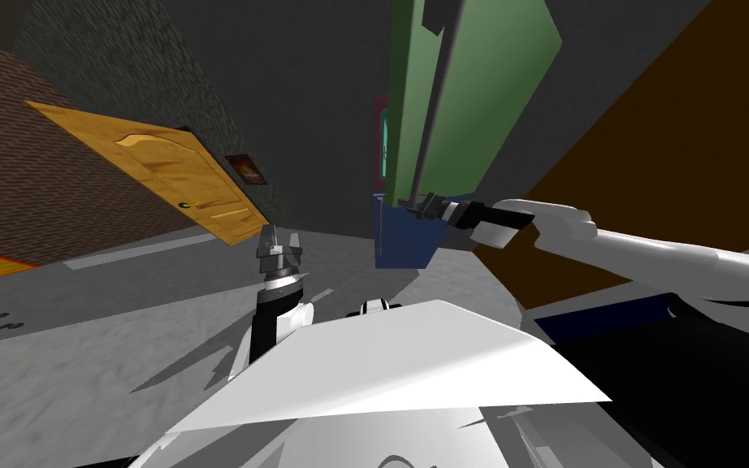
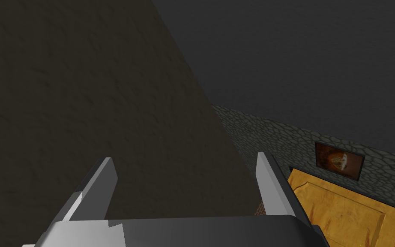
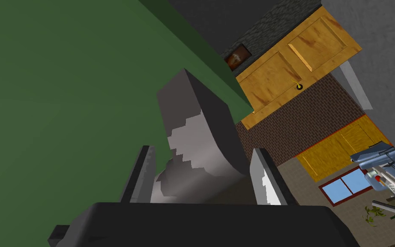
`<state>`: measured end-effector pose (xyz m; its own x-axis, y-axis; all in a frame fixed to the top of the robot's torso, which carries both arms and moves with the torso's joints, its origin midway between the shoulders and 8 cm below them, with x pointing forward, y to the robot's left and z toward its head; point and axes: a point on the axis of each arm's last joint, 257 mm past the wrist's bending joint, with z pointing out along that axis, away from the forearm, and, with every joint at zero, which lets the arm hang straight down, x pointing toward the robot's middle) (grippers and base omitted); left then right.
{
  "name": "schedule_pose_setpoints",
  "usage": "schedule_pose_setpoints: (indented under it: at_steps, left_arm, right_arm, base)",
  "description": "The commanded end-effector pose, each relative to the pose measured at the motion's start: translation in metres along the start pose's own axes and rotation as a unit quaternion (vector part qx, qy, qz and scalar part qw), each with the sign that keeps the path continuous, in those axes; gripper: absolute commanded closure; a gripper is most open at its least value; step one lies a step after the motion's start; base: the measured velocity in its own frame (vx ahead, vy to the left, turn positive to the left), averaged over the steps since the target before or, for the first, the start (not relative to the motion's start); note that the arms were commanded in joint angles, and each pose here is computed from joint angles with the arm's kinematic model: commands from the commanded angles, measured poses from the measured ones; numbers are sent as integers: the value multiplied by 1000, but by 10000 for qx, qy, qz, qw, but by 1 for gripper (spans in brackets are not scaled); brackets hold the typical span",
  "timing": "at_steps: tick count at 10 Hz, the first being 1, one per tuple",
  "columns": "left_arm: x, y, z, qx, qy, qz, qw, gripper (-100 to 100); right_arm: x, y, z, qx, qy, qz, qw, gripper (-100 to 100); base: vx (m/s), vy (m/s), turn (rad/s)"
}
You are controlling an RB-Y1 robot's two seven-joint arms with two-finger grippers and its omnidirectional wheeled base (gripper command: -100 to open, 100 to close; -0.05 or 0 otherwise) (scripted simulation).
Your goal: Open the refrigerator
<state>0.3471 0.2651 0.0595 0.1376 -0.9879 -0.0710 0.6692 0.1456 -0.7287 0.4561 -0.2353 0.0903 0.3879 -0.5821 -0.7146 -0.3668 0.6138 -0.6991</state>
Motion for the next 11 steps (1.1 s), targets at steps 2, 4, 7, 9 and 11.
schedule_pose_setpoints:
  at_steps: [2,4,7,9,11]
  left_arm:
    - [0,0,0,-1,0,-1,10000,0]
    - [0,0,0,0,0,0,10000,0]
    - [0,0,0,-1,0,0,10000,0]
    - [0,0,0,0,-1,-1,10000,0]
    - [0,0,0,0,0,0,10000,0]
  right_arm:
    - [-31,28,1,-316,-334,-8,9989,100]
    - [-52,51,-2,-570,-578,12,9967,100]
    - [-60,59,-5,-687,-675,39,9953,100]
    - [-79,81,-10,-941,-899,47,9915,100]
    - [-89,90,-12,-1053,-1013,44,9893,100]
  base:
    - [-103,-162,-3]
    - [-122,-243,1]
    - [-97,-178,7]
    - [-30,-190,19]
    - [-68,-240,43]
